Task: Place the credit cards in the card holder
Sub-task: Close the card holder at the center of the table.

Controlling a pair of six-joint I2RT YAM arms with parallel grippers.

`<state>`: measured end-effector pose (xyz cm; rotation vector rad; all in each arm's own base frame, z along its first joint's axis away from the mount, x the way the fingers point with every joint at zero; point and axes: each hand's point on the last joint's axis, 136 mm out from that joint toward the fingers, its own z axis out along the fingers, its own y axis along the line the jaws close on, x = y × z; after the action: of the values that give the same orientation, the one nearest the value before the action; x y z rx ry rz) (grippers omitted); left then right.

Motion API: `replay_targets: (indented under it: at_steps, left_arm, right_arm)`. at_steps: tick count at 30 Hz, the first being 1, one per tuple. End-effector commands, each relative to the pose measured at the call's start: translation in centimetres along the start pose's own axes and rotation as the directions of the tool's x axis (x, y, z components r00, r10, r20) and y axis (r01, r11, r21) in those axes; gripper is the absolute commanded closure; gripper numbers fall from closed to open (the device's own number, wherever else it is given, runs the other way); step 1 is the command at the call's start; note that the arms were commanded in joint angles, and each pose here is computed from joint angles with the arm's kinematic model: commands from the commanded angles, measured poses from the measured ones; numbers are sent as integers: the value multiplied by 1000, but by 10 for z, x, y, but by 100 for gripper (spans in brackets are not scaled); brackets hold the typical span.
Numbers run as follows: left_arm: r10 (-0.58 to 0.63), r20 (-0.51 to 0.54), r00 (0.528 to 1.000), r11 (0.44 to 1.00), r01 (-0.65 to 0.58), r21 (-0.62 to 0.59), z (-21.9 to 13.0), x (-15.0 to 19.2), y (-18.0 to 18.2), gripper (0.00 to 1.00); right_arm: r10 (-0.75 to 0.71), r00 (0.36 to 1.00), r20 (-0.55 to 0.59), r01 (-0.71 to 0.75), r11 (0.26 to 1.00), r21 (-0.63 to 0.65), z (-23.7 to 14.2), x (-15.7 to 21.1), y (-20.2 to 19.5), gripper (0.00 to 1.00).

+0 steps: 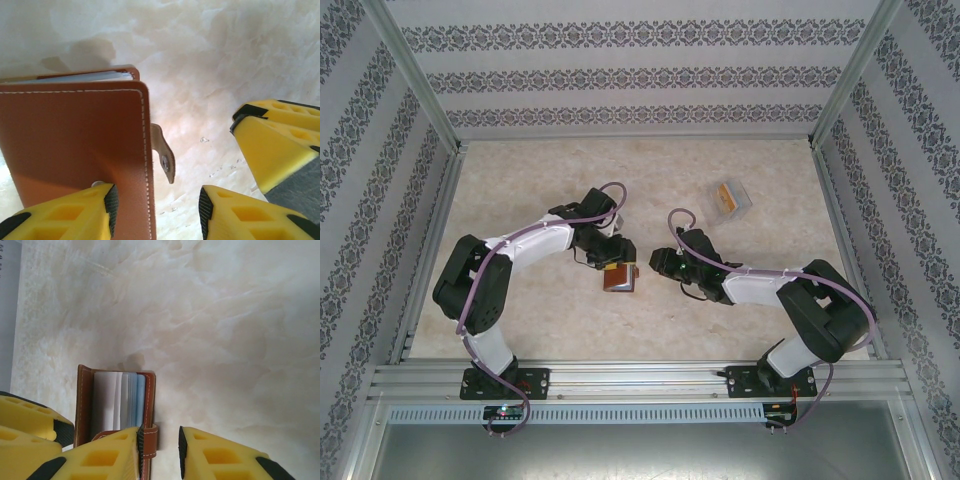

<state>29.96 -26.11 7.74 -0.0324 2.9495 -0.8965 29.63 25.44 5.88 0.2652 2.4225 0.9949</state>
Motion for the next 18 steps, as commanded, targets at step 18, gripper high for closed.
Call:
replay_targets:
  at_steps: [18]
  left_arm:
    - [-50,-36,998,999,49,-19,24,-4,2,59]
  right_arm:
    - [28,999,21,-28,1000,-2,-1,-4,-10,76]
